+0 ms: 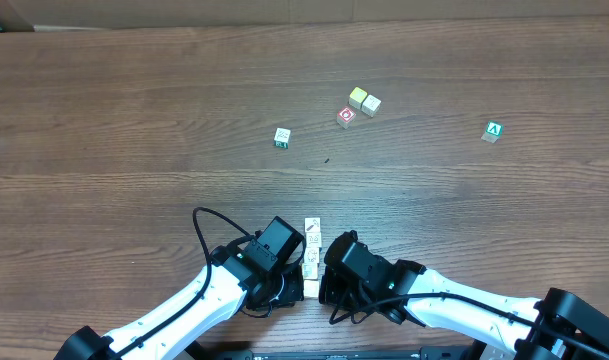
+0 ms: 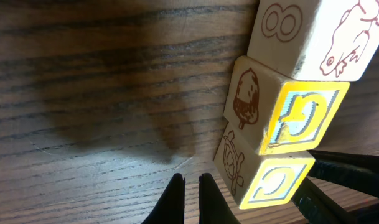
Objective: Flip 5 blocks
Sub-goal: 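Squeeze the row sideways between the left and right grippers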
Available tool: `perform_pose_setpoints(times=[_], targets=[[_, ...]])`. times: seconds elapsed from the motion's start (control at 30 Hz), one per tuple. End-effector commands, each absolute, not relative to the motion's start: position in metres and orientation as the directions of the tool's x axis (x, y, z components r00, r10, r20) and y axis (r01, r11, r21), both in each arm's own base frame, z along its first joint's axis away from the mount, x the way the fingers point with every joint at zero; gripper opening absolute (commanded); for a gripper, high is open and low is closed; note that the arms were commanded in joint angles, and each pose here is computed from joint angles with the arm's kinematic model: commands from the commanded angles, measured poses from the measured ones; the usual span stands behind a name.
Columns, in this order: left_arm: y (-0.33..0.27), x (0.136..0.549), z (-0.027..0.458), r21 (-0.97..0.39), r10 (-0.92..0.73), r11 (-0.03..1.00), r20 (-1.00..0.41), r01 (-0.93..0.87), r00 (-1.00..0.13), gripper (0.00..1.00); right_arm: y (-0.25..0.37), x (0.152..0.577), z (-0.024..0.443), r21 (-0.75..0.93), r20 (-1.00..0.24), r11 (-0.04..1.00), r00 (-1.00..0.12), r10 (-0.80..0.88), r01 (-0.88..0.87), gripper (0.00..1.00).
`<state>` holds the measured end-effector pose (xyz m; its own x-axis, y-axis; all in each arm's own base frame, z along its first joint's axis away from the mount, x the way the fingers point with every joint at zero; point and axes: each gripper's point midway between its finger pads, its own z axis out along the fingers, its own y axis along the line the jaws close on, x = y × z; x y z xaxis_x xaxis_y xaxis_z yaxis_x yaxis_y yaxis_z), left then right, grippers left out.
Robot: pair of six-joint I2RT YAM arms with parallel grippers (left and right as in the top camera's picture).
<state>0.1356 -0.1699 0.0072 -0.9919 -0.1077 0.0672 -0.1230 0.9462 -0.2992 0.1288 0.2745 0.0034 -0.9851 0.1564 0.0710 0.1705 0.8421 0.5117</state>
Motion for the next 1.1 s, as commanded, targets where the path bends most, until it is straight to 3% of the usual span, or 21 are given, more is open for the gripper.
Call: perform_pose_setpoints(times=[0.0,0.3,1.07], targets=[[-0.17,0.137,0.008,-0.3,-0.114,0.946,0.051,-0.124,-0.992,0.04,0.28,0.133,0.009,0.533,0.041,0.834,-0.989,0.144,0.144,0.04],[-0.17,0.137,0.008,-0.301,-0.114,0.946,0.052,-0.124,-0.992,0.04,0.285,0.137,0.012,0.555,0.009,0.826,-0.993,0.114,0.1,0.04],[-0.174,0.141,0.01,-0.32,-0.105,0.941,0.035,-0.11,-0.994,0.04,0.264,0.14,0.015,0.493,-0.008,0.852,-0.978,0.21,0.179,0.04]])
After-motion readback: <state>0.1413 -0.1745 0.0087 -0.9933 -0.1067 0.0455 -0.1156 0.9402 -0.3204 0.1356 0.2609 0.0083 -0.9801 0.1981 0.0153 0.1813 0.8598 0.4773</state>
